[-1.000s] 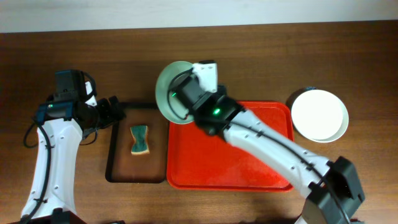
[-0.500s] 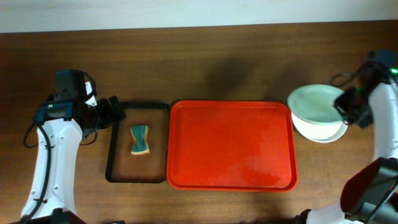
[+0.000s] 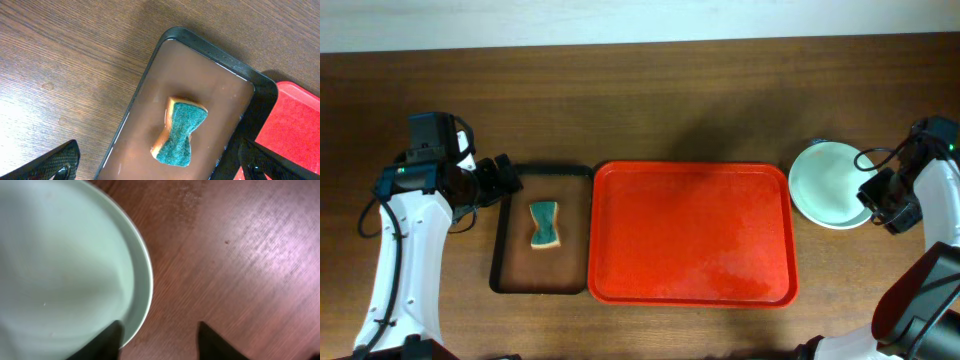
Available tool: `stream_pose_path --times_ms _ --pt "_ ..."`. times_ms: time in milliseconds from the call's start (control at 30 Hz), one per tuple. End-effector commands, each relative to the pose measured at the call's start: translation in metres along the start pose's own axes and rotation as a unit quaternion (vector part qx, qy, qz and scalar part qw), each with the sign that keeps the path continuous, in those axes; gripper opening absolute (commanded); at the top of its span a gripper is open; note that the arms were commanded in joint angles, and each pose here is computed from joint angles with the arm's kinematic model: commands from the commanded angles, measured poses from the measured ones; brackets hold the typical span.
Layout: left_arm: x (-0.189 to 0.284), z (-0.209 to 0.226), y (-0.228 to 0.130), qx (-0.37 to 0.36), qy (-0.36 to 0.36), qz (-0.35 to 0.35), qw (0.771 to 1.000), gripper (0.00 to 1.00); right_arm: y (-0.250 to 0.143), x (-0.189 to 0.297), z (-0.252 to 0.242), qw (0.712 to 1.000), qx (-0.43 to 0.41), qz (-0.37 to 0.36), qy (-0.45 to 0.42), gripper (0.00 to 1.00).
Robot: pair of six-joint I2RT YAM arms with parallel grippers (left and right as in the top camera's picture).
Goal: Clean dirty plates on tray and stack at the side
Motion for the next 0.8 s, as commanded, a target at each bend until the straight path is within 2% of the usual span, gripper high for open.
stream_pose_path --times_ms 0,67,133,433,500,533,667,700,733,767 --pt "0.005 -0.001 0.004 0.005 -0.004 -0.010 1.000 0.99 -0.013 0.003 0.010 0.992 0.112 0.032 0.045 0.66" --pt "0.005 -0.001 0.004 0.005 -0.004 -0.010 1.000 0.99 -0.028 0.008 0.026 0.973 0.187 0.071 0.117 0.66" --pt "0.005 -0.001 0.004 0.005 -0.004 -0.010 1.000 0.99 -0.047 0.016 0.046 0.938 0.275 0.094 0.190 0.65" --pt "0.005 -0.001 0.004 0.005 -0.004 -0.010 1.000 0.99 -0.068 0.017 0.061 0.904 0.388 0.070 0.163 0.64" --pt "0.005 -0.001 0.004 0.005 -0.004 -0.010 1.000 0.99 -0.081 0.020 0.073 0.881 0.431 0.068 0.181 0.53" --pt "0.005 -0.001 0.004 0.005 -0.004 -0.010 1.000 0.99 -0.091 0.022 0.079 0.867 0.456 0.070 0.190 0.53" --pt "0.005 -0.001 0.004 0.005 -0.004 -0.010 1.000 0.99 -0.119 0.026 0.098 0.835 0.524 0.042 0.165 0.64" --pt "0.005 -0.001 0.004 0.005 -0.004 -0.010 1.000 0.99 -0.123 0.027 0.101 0.831 0.529 0.040 0.167 0.76" --pt "0.005 -0.001 0.004 0.005 -0.004 -0.010 1.000 0.99 -0.124 0.027 0.104 0.829 0.532 0.036 0.169 0.98" --pt "0.005 -0.001 0.004 0.005 -0.004 -0.010 1.000 0.99 -0.124 0.027 0.104 0.828 0.532 0.035 0.170 0.98"
Point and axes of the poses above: each gripper's point midway between its finger pads, its own x axis back along the fingers, its own z axis along the line the jaws close on, y = z × x, the point moved 3 cm from there along x, back along the fingers, and after that the axes turned 13 degrees about -x, right-handed, at the moved point
